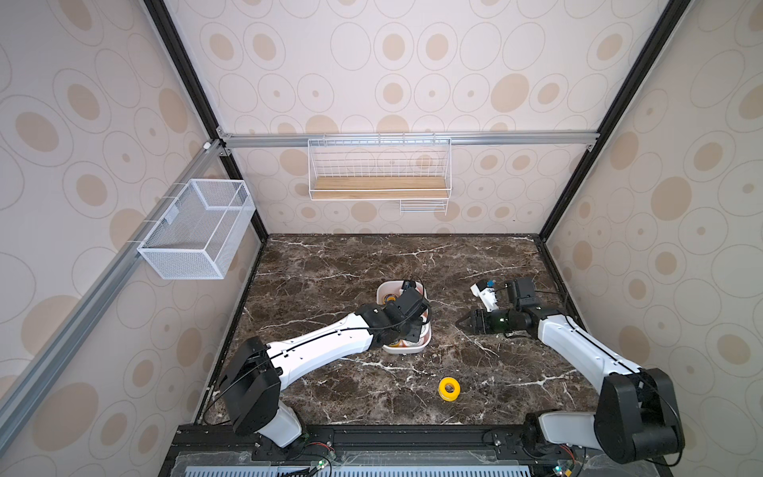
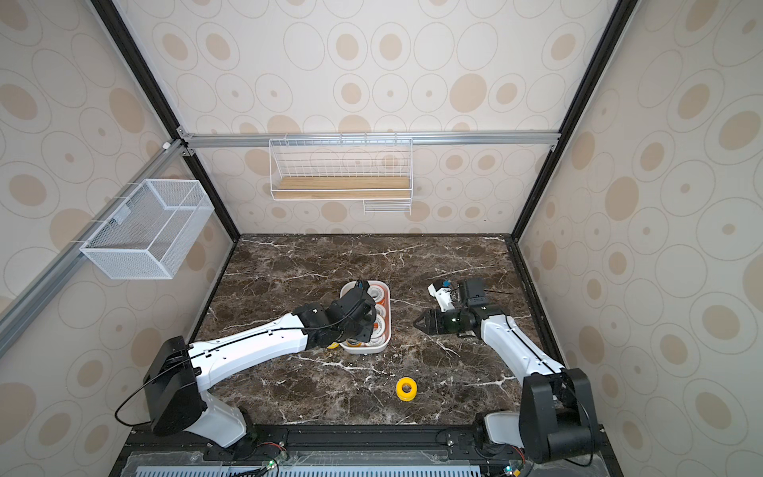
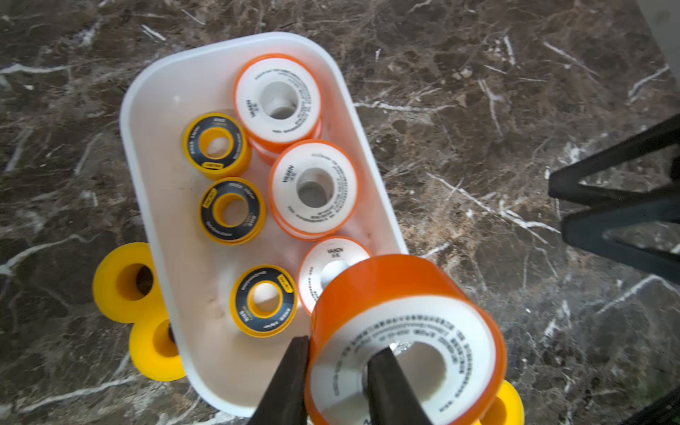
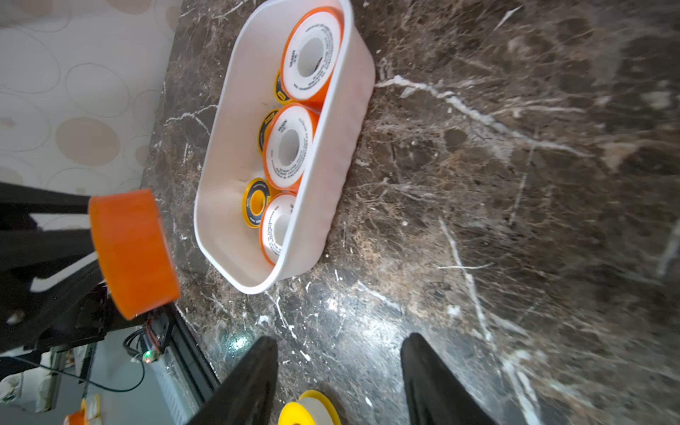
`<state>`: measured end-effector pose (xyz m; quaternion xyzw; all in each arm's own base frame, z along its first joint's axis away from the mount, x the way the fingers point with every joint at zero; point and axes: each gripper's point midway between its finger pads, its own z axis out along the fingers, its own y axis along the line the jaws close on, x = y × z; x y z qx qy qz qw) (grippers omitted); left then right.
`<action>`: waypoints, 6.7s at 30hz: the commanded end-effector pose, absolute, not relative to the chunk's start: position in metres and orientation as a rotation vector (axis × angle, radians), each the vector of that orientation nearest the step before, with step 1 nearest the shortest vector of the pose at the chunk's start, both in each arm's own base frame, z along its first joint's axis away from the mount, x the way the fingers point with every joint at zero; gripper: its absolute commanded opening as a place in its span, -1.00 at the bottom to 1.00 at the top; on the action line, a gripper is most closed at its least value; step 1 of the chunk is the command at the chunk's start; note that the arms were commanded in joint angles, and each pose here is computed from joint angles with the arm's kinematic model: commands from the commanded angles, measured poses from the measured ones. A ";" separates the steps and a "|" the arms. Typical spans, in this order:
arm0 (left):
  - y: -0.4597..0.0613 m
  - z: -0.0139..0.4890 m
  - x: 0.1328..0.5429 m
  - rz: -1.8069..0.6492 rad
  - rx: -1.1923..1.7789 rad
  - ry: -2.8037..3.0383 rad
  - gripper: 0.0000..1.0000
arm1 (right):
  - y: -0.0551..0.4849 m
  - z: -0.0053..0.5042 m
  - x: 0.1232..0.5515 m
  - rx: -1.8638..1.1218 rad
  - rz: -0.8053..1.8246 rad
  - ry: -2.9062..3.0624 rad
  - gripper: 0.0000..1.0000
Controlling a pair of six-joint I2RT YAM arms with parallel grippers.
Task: Put the sealing tape into the storage box
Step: Pick up the sealing tape at the center of the board, then place the sealing tape in the storage box, then pick up the sealing tape at the center of the board.
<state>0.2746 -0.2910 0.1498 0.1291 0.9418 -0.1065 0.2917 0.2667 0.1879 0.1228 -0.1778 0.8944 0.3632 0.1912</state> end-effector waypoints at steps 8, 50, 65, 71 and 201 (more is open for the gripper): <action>-0.270 0.134 0.291 -0.127 0.375 2.556 -0.42 | 0.240 0.125 0.259 -0.706 1.169 2.483 -0.04; -0.306 0.080 0.297 -0.171 0.502 2.663 -0.39 | 0.274 0.083 0.268 -0.692 1.213 2.621 -0.58; -0.310 0.076 0.300 -0.177 0.500 2.667 -0.16 | 0.274 0.079 0.265 -0.698 1.201 2.636 -0.58; -0.308 0.077 0.301 -0.161 0.495 2.662 -0.22 | 0.272 0.082 0.266 -0.699 1.186 2.629 -0.58; -0.074 0.216 0.252 -0.112 0.086 2.344 0.33 | 0.296 0.142 0.203 -1.083 0.675 2.489 0.20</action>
